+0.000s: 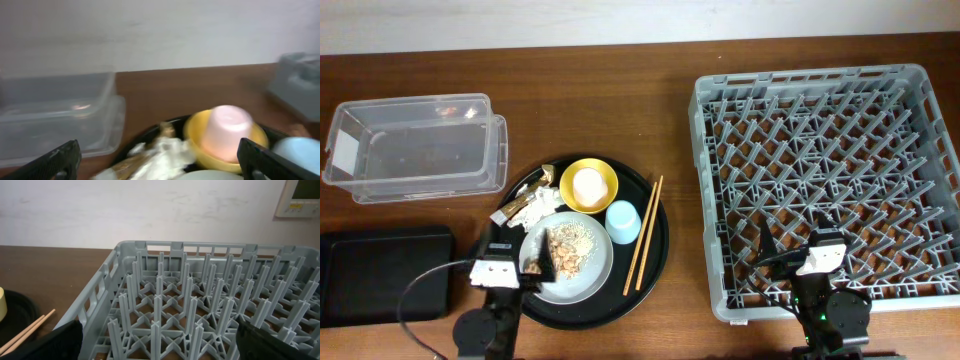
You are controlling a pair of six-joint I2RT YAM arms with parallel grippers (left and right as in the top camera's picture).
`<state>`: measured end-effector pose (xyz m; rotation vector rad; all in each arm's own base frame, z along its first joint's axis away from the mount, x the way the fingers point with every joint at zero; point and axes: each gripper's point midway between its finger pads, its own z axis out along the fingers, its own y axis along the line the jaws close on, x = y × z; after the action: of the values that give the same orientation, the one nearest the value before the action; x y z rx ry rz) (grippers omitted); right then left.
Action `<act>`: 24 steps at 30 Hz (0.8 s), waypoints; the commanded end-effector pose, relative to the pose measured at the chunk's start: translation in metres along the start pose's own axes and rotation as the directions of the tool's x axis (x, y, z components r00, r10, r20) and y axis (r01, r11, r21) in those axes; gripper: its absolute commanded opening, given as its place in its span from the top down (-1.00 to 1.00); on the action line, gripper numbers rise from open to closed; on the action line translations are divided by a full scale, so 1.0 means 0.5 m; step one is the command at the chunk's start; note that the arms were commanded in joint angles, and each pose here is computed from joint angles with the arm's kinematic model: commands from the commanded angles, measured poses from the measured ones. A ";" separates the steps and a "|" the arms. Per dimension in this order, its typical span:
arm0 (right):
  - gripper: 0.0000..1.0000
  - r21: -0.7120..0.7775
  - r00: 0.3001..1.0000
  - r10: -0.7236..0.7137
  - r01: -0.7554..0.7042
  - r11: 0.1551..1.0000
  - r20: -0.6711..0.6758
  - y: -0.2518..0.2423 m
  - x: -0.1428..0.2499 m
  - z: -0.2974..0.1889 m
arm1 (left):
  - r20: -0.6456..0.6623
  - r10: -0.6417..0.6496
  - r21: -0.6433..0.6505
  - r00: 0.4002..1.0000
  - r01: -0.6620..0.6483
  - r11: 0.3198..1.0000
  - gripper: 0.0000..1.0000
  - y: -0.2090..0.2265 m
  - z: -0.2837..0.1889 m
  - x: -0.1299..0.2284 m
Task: Sort waste into correct bins and load items into the dishwasher rack
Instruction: 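Move the left gripper to the crumpled white tissue and grasp it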
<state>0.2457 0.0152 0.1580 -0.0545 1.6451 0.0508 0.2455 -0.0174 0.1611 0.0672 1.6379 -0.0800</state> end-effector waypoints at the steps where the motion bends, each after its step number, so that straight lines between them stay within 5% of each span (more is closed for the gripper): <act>1: -0.97 0.018 1.000 -0.002 0.002 1.000 -0.008 -0.007 0.007 0.001 | -0.151 -0.268 0.512 0.951 0.308 0.802 -0.99 -0.184 -0.053 -0.006; 4: -0.97 0.018 1.000 -0.002 0.002 1.000 -0.008 -0.007 0.007 0.001 | -0.190 -0.265 0.634 0.945 0.325 0.702 -0.99 -0.228 -0.086 -0.017; 11: -0.97 0.019 1.000 -0.002 0.002 1.000 -0.008 -0.007 0.007 0.001 | 0.023 -0.240 0.729 0.971 0.148 0.668 -0.99 -0.243 -0.115 -0.105; 19: -0.97 0.018 1.000 -0.002 0.002 1.000 -0.008 -0.007 0.007 0.001 | 0.023 -0.155 0.689 0.988 0.097 0.718 -0.99 -0.236 -0.112 -0.150; 24: -0.96 0.019 1.000 -0.002 0.002 1.000 -0.008 -0.007 0.007 0.001 | -0.128 0.040 0.432 0.991 0.020 0.902 -0.99 -0.151 -0.053 -0.183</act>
<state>0.2458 0.0152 0.1579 -0.0545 1.6455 0.0508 0.1951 -0.1194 0.2200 0.4187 1.6994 -0.7744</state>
